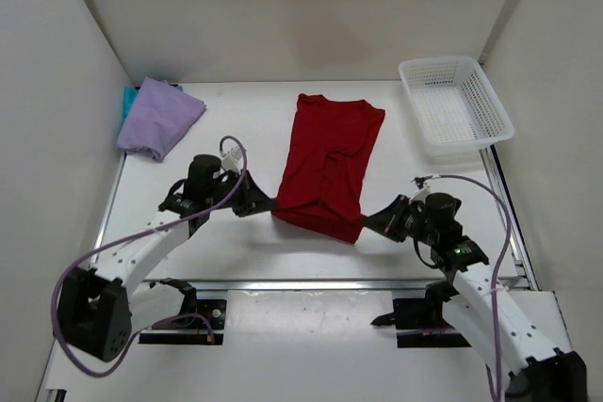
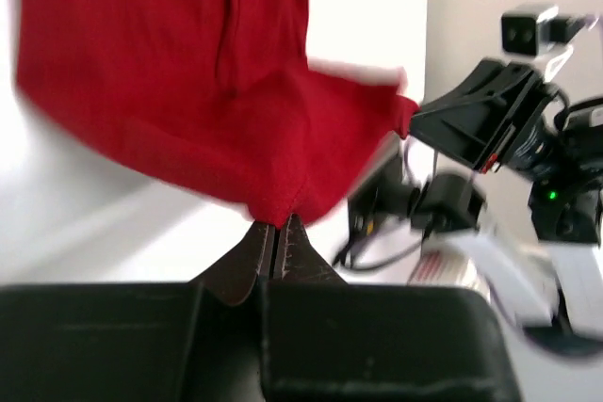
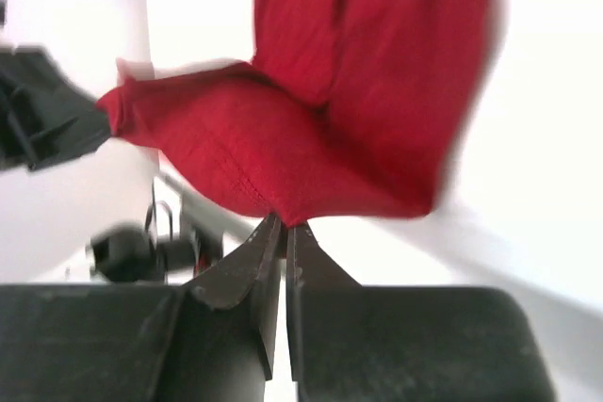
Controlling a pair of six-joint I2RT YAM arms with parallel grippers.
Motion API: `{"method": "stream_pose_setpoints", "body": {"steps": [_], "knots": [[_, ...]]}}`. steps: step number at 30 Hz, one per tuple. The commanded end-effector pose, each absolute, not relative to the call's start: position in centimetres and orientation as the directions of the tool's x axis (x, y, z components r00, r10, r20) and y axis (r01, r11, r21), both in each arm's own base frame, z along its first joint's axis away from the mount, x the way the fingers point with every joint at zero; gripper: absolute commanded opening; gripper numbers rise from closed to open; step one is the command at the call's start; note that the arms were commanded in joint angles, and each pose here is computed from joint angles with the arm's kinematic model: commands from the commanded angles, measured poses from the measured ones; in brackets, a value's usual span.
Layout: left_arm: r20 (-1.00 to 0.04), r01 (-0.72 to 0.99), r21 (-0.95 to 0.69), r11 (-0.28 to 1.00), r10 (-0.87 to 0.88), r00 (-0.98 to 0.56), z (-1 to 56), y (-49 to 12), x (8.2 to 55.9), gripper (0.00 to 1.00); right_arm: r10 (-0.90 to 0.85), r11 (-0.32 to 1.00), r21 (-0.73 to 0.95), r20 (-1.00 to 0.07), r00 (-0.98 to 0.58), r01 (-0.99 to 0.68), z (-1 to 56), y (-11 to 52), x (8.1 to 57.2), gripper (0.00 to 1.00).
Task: Fold and stack the t-shirts
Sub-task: Grab the bottom of the folded rectangular tshirt with both arms, then fold the folded rectangular tshirt in 1/3 of the way
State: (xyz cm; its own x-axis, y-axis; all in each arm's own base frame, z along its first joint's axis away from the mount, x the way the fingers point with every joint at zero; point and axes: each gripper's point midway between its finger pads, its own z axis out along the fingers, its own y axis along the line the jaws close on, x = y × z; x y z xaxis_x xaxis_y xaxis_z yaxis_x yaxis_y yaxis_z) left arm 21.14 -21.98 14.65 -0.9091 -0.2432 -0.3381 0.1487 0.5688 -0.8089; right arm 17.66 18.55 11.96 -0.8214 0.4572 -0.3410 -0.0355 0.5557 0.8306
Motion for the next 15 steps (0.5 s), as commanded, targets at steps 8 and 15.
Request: {"method": "stream_pose_setpoints", "body": {"steps": [8,15], "knots": [[-0.446,0.137,-0.791,0.596,-0.408,-0.797,16.9,-23.7,34.4,0.0,0.462,0.626,0.759,-0.545,-0.7,-0.178,15.6,15.0,28.0,0.0],[-0.404,0.076,-0.78,0.621,-0.407,-0.819,14.2,-25.5,40.6,0.0,0.493,0.639,0.76,-0.525,-0.693,-0.121,14.3,13.5,34.4,0.0]]}}
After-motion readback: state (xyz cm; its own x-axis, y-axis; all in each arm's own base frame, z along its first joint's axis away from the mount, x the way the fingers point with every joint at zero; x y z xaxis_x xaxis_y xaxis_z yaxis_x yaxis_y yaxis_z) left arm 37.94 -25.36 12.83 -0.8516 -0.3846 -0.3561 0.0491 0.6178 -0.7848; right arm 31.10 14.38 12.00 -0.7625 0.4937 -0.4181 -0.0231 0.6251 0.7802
